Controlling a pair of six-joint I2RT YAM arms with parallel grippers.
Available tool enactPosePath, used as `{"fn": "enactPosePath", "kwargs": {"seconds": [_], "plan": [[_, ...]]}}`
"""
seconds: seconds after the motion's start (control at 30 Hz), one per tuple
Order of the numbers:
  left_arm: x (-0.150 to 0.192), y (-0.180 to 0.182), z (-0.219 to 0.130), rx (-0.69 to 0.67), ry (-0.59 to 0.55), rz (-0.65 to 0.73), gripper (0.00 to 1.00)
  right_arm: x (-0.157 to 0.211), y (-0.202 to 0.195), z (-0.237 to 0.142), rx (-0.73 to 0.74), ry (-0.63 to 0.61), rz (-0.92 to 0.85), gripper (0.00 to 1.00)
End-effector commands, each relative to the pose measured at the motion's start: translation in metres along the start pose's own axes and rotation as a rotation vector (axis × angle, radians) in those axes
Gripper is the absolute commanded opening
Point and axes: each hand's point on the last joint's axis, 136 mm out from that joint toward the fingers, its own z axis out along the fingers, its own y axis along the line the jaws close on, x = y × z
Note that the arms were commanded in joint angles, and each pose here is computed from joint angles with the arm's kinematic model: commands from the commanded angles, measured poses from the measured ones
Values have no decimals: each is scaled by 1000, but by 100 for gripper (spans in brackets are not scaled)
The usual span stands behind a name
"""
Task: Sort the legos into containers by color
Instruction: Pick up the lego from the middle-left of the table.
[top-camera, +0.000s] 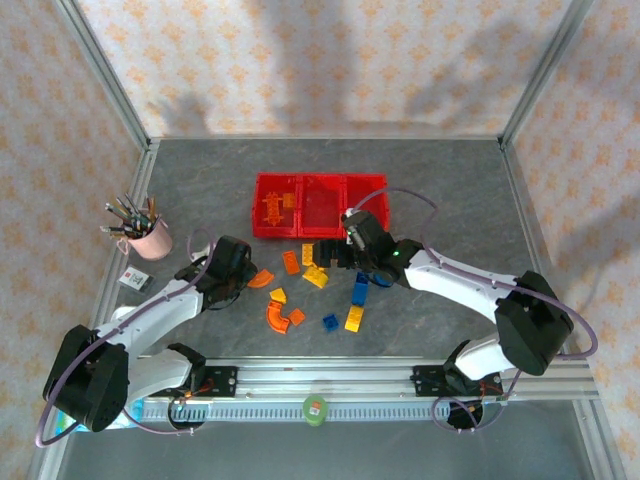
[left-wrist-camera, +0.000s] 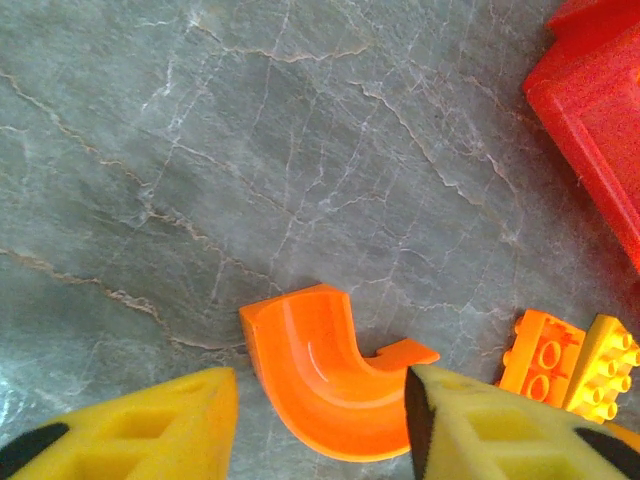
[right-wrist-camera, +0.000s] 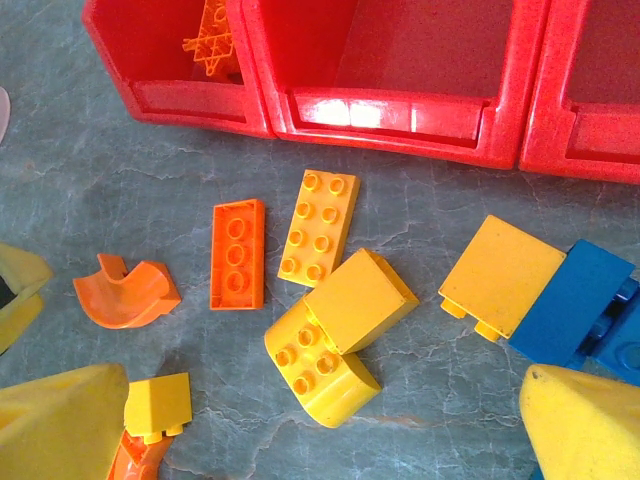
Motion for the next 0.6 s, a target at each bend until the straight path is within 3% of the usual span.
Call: {"fn": "enactPosePath", "kwargs": {"seconds": [0.0, 0.57], "plan": [[1, 5, 8, -3, 6, -42, 45, -1, 3, 2, -14, -4, -13, 100], [13, 23, 30, -51, 41, -61, 31, -1, 3, 6, -9, -5, -14, 100]]}}
